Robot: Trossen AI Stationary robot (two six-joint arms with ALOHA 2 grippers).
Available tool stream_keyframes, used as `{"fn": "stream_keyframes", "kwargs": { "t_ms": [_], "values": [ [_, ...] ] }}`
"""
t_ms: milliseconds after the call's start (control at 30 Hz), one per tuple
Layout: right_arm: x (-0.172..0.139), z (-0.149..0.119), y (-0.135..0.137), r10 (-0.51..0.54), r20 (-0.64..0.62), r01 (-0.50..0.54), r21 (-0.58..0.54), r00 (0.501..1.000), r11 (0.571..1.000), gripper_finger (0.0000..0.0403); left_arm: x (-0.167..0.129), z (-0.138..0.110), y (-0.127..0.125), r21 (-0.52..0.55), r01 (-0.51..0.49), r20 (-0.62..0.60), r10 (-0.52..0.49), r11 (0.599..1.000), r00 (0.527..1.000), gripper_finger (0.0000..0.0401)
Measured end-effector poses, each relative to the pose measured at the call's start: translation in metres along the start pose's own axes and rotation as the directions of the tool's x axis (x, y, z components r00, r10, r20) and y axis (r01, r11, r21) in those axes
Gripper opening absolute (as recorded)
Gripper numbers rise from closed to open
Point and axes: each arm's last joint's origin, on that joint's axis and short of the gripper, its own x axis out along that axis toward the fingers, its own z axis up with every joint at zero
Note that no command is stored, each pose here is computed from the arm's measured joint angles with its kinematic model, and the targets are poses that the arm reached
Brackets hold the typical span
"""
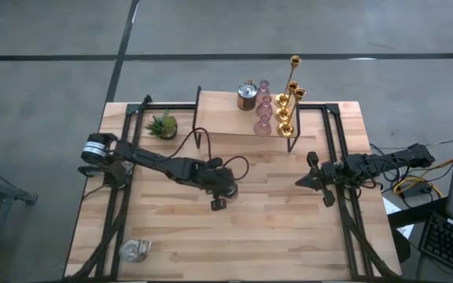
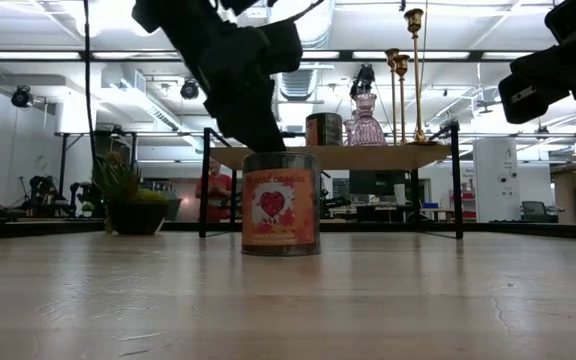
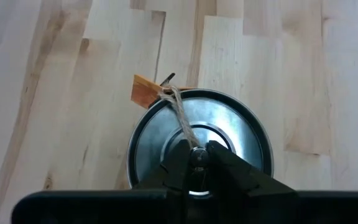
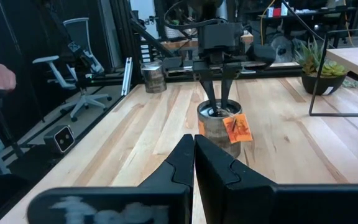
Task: Pick & Place candle stick holders
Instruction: Align the right silver scented candle on the shelf with the silver scented candle
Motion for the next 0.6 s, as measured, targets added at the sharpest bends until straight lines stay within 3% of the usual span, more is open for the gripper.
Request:
{"fn": "stream_keyframes", "kwargs": {
  "t_ms": [367,600],
  "values": [
    [0.0,0.0,0.0,0.0,0.0,0.0,0.0,1.0,1.0,0.0008,0.0,0.001,-0.002,-0.038,0.012,0.037,-0.01,0.999,0.999,0.0135],
    [0.0,0.0,0.0,0.0,0.0,0.0,0.0,1.0,1.0,0.0008,-0.024,0.014,-0.002,-0.007,0.011,0.111,-0.01,1.0,0.994,0.019]
  ]
}}
